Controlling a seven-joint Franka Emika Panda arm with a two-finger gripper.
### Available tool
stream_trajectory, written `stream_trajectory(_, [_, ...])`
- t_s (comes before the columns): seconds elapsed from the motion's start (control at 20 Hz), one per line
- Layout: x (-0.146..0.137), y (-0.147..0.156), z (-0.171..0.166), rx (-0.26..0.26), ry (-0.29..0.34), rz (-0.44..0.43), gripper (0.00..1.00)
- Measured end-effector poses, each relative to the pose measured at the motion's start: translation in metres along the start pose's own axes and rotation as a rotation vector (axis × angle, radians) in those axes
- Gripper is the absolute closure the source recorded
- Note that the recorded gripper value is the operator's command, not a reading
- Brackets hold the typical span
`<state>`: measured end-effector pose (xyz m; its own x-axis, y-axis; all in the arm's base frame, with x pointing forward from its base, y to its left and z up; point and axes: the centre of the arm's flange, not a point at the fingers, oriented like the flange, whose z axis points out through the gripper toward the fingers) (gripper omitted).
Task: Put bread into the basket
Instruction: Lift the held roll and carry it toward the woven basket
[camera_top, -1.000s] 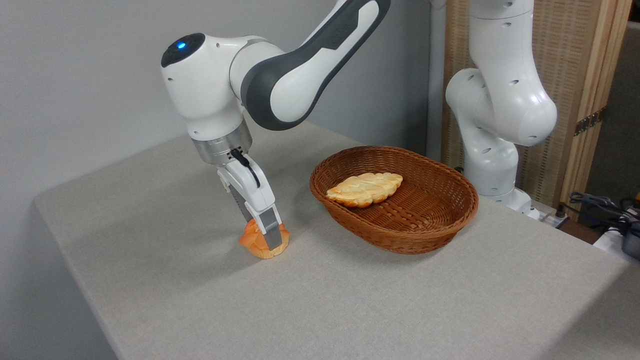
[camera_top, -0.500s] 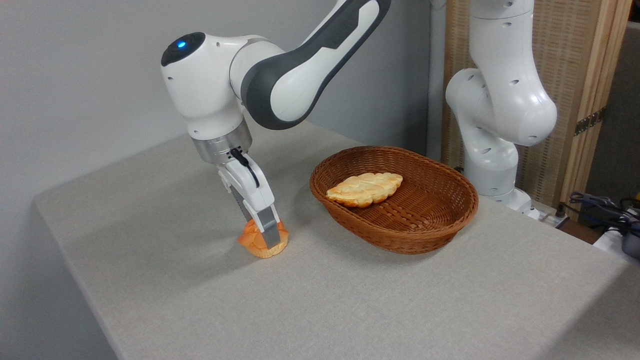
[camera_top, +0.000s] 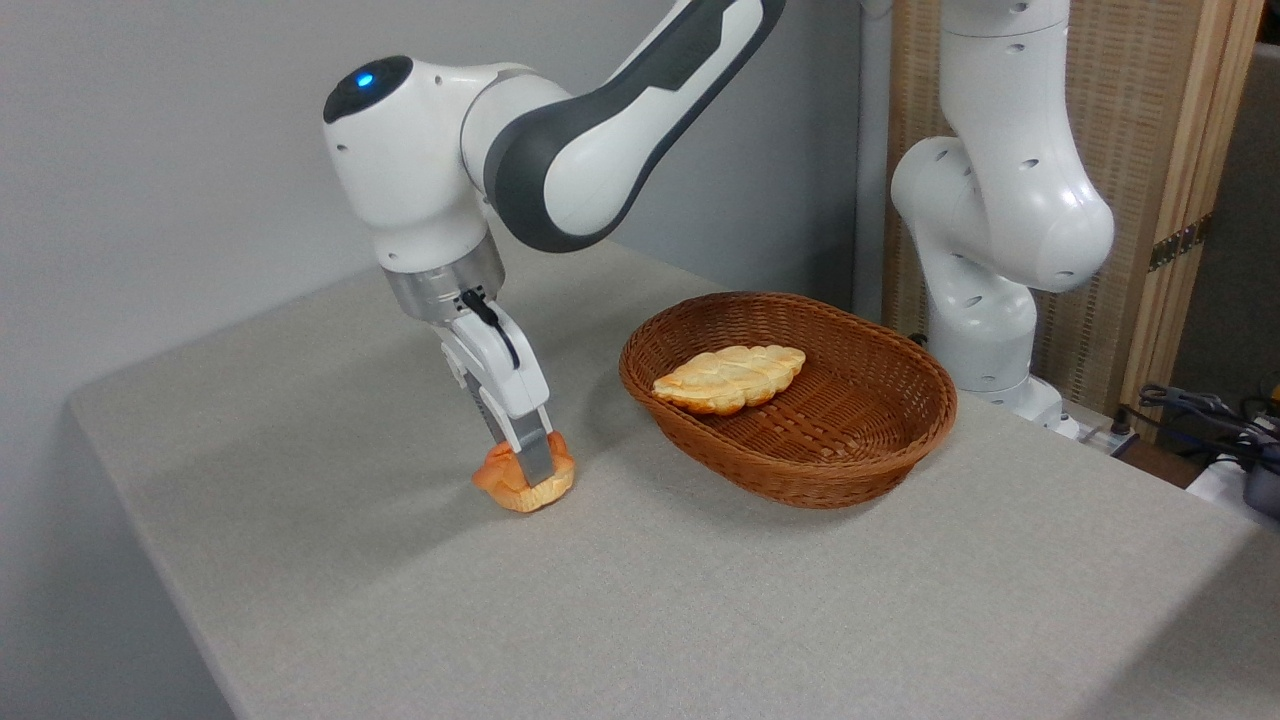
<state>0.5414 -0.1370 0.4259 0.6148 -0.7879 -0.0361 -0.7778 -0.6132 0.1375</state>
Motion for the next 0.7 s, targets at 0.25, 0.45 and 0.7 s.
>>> stream_trajectory(0.25, [-0.008,0.003,-0.033,0.031,0.041,-0.005,0.45])
stream_trajectory(0.45, [-0.036,0.015,-0.073,0.023,0.043,-0.019,0.45])
stream_trajectory(0.7, [-0.066,0.030,-0.104,-0.009,0.022,-0.023,0.44])
